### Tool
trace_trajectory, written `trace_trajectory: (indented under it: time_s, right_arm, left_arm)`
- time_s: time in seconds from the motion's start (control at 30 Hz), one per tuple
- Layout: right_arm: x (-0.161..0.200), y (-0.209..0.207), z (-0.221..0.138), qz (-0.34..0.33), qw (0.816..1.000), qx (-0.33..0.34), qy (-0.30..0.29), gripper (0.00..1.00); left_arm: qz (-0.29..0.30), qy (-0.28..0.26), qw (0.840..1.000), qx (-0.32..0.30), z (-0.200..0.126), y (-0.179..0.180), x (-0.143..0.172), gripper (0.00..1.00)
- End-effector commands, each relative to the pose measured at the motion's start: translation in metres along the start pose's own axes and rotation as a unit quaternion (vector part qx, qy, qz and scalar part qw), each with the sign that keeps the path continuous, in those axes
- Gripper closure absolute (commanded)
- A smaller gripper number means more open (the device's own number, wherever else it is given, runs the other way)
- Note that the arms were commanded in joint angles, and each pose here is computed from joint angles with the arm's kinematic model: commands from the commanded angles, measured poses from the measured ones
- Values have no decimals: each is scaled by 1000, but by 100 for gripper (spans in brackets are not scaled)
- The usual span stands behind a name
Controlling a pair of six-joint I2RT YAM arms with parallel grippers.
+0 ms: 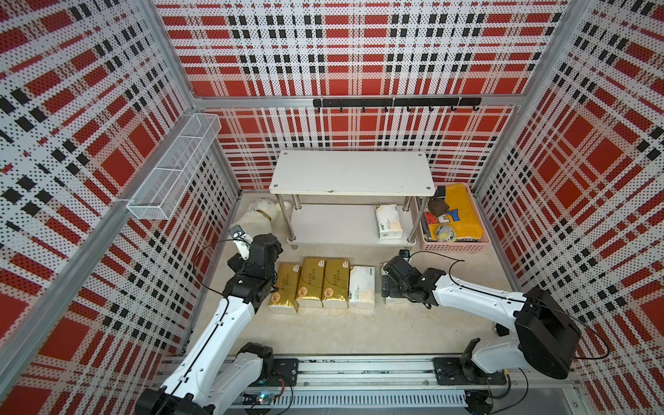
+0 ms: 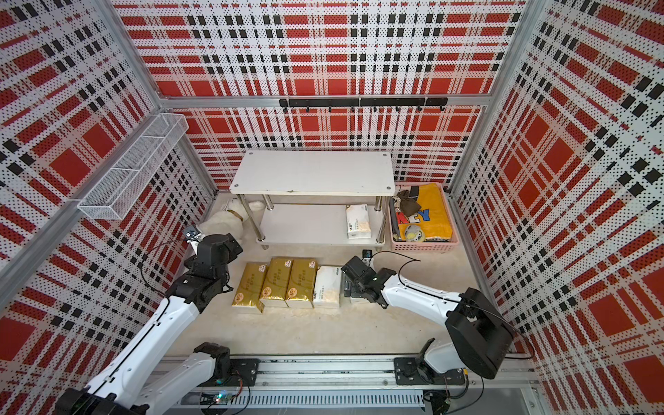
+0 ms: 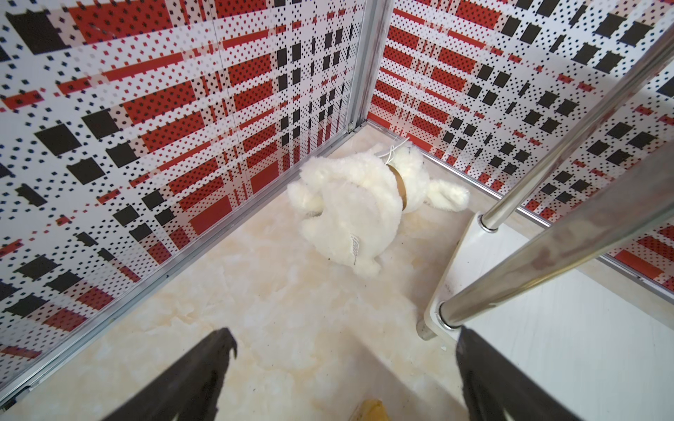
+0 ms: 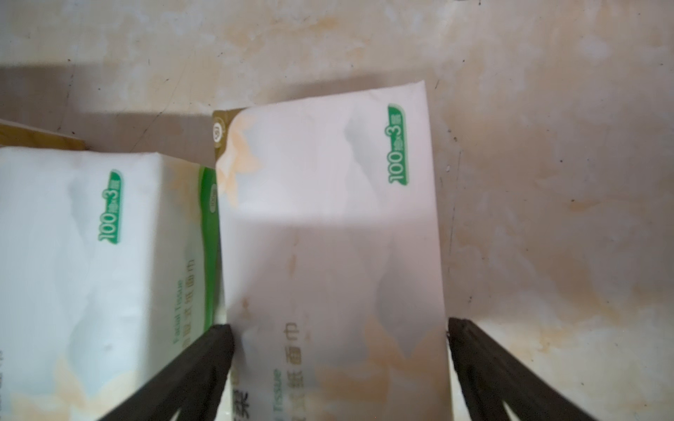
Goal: Place the tissue boxes on the shelf by color
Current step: Pick up the box of tissues from the center of the board.
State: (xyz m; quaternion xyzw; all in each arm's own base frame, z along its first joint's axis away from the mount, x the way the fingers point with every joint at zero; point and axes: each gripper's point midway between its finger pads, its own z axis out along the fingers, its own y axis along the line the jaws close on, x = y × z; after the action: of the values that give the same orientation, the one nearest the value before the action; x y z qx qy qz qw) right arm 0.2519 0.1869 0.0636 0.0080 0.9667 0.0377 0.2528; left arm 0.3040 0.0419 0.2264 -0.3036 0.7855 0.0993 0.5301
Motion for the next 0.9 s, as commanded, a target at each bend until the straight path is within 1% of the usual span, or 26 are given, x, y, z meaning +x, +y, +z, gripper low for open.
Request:
trace_trajectory:
  time_s: [0.0, 0.37, 0.47, 0.87]
  right_arm:
    - [-1, -3, -1, -18, 1000, 9, 5, 0]
    - [-19, 8, -5, -50, 999, -1, -2, 0]
    - [-21, 8, 0, -61, 998, 6, 4, 0]
    - [-11, 5, 26, -66, 997, 21, 28, 0]
  left_arm:
    - [-2, -4, 1000, -5, -1, 3, 0, 0]
    - [1, -2, 1000, -7, -1, 4, 2, 0]
    - [2, -2, 1000, -7, 0, 4, 2, 0]
    - [3, -2, 1000, -8, -1, 5, 3, 0]
